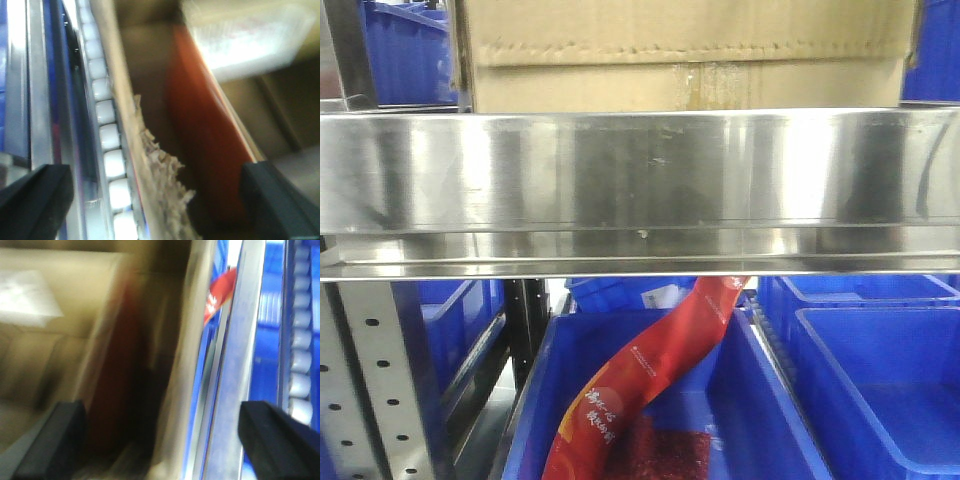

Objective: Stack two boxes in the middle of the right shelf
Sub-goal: 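Lower the held boxes onto the middle shelf rollers, then open both grippers to release the box walls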

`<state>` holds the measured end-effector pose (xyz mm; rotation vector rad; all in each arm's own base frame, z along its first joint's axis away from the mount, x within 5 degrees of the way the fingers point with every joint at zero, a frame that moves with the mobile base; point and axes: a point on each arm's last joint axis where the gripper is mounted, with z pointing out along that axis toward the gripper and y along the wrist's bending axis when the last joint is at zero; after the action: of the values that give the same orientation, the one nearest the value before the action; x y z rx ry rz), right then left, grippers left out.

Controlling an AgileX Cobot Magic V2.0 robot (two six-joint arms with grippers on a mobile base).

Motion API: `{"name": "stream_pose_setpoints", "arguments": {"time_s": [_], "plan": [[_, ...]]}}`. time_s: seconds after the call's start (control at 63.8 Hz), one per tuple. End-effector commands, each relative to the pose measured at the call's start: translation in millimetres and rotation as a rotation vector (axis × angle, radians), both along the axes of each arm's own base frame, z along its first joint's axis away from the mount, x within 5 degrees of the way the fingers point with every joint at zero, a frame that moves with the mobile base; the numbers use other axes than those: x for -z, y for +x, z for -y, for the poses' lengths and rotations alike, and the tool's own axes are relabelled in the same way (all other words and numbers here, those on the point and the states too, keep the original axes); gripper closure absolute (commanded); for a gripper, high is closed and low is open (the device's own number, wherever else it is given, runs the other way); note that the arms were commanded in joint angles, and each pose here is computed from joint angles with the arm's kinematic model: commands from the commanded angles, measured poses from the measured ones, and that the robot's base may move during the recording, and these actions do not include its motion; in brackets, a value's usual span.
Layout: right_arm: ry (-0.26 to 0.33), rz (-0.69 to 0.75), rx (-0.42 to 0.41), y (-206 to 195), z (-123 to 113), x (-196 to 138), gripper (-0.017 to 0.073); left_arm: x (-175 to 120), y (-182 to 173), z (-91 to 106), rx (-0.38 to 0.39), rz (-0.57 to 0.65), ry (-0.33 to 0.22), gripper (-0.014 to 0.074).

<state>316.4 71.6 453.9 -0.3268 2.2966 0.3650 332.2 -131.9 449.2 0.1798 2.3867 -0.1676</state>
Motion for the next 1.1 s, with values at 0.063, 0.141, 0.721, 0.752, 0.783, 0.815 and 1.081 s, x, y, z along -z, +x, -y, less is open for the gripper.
{"name": "stream_pose_setpoints", "arguments": {"time_s": [0.063, 0.141, 0.721, 0.752, 0.783, 0.815, 1.081], "plan": [[0.015, 0.109, 0.002, -34, 6, -33, 0.0179, -31, -28, -11.7, 0.006, 0.08, -0.039, 0.0183], [0.022, 0.152, 0.001, -51, 9, -46, 0.0327, -45, -43, -18.6, 0.004, 0.123, -0.053, 0.0286], [-0.021, 0.299, 0.084, -145, 32, 17, 0.0715, -17, -162, -72.8, 0.029, 0.437, -0.077, 0.0705], [-0.018, 0.315, 0.092, -151, 33, 26, 0.0715, -9, -168, -74.8, 0.038, 0.47, -0.088, 0.0705], [-0.02, 0.331, 0.096, -157, 35, 35, 0.0715, 0, -173, -75.9, 0.047, 0.494, -0.096, 0.0705], [-0.019, 0.353, 0.101, -164, 36, 41, 0.0715, 5, -180, -78.4, 0.053, 0.527, -0.108, 0.0705], [-0.001, 0.493, 0.159, -202, 47, 102, 0.0715, 78, -223, -89.7, 0.125, 0.77, -0.191, 0.0705]]}}
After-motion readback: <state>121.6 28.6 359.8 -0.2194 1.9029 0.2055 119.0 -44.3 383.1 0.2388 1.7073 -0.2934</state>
